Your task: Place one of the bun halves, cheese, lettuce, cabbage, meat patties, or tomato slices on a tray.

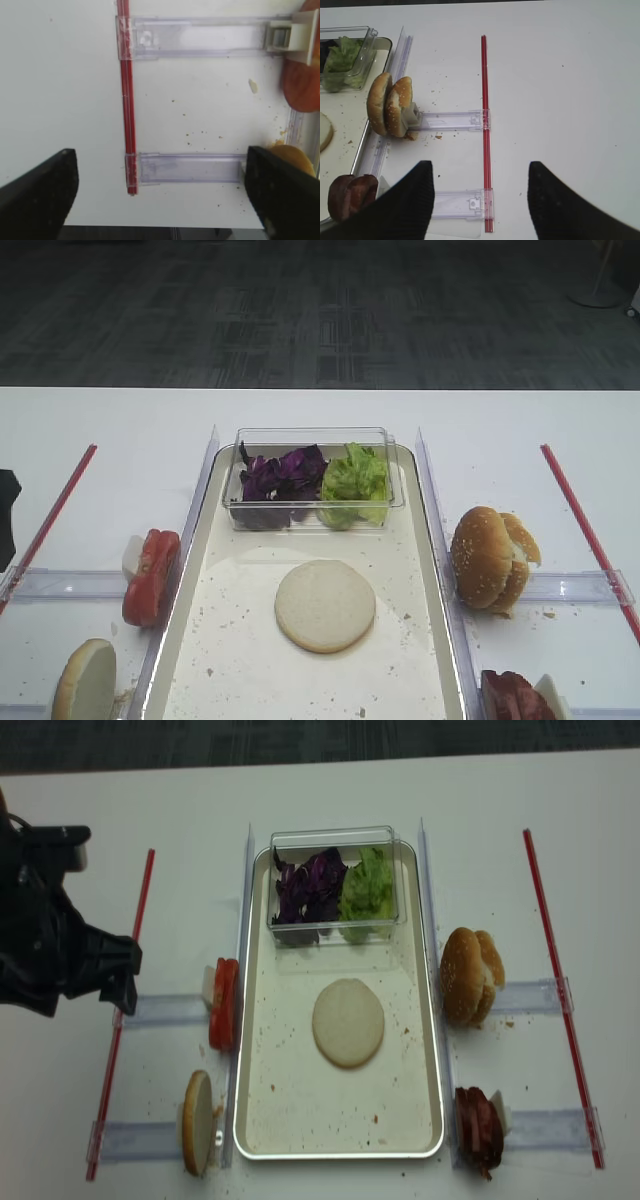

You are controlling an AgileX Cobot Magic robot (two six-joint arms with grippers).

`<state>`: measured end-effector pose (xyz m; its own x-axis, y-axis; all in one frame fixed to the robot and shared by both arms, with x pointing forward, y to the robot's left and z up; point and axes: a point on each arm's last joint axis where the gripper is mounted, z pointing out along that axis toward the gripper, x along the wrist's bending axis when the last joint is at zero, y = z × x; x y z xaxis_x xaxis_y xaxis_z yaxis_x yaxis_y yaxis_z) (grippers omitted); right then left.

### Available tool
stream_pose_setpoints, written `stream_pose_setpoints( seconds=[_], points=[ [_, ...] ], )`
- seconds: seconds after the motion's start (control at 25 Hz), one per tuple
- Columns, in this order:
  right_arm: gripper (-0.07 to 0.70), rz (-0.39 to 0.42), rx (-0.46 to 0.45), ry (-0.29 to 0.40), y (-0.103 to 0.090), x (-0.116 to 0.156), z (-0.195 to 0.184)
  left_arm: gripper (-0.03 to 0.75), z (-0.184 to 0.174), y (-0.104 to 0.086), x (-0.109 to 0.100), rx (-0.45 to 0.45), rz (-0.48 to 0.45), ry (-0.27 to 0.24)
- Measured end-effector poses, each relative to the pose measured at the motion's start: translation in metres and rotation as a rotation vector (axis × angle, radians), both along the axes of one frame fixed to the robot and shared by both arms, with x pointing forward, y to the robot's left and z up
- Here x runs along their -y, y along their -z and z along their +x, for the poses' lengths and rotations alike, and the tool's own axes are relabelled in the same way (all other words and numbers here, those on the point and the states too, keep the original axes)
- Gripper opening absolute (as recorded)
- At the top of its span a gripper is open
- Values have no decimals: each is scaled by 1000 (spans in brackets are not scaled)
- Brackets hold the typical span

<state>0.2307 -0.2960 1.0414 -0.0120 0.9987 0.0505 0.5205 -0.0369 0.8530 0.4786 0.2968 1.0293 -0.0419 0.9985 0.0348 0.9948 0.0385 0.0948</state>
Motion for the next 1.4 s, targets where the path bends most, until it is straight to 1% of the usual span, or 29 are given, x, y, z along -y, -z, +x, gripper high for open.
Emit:
stream_pose_setpoints(
  seconds=[0.12,0.2,0.44,0.56,0.72,0.92,1.08,1.28,1.4],
  points=[
    [445,0,0,0,0,0,0,618,-19,-3,-2,14,12,-2],
    [445,0,0,0,0,0,0,618,-34,-1,-3,8,24,-8],
    [445,0,0,0,0,0,0,618,-80,-1,-5,27,22,-46],
    [445,0,0,0,0,0,0,618,-102,-2,-6,55,20,-59],
    [445,0,0,0,0,0,0,618,-131,-1,-7,120,13,-78],
    [445,0,0,0,0,0,0,618,-161,3,-8,214,0,-82],
    [445,0,0,0,0,0,0,618,-175,-3,-8,314,-7,-83],
    [445,0,0,0,0,0,0,618,-183,-3,-8,403,-21,-81],
    [445,0,0,0,0,0,0,618,-186,-2,-6,439,-42,-78]
  ],
)
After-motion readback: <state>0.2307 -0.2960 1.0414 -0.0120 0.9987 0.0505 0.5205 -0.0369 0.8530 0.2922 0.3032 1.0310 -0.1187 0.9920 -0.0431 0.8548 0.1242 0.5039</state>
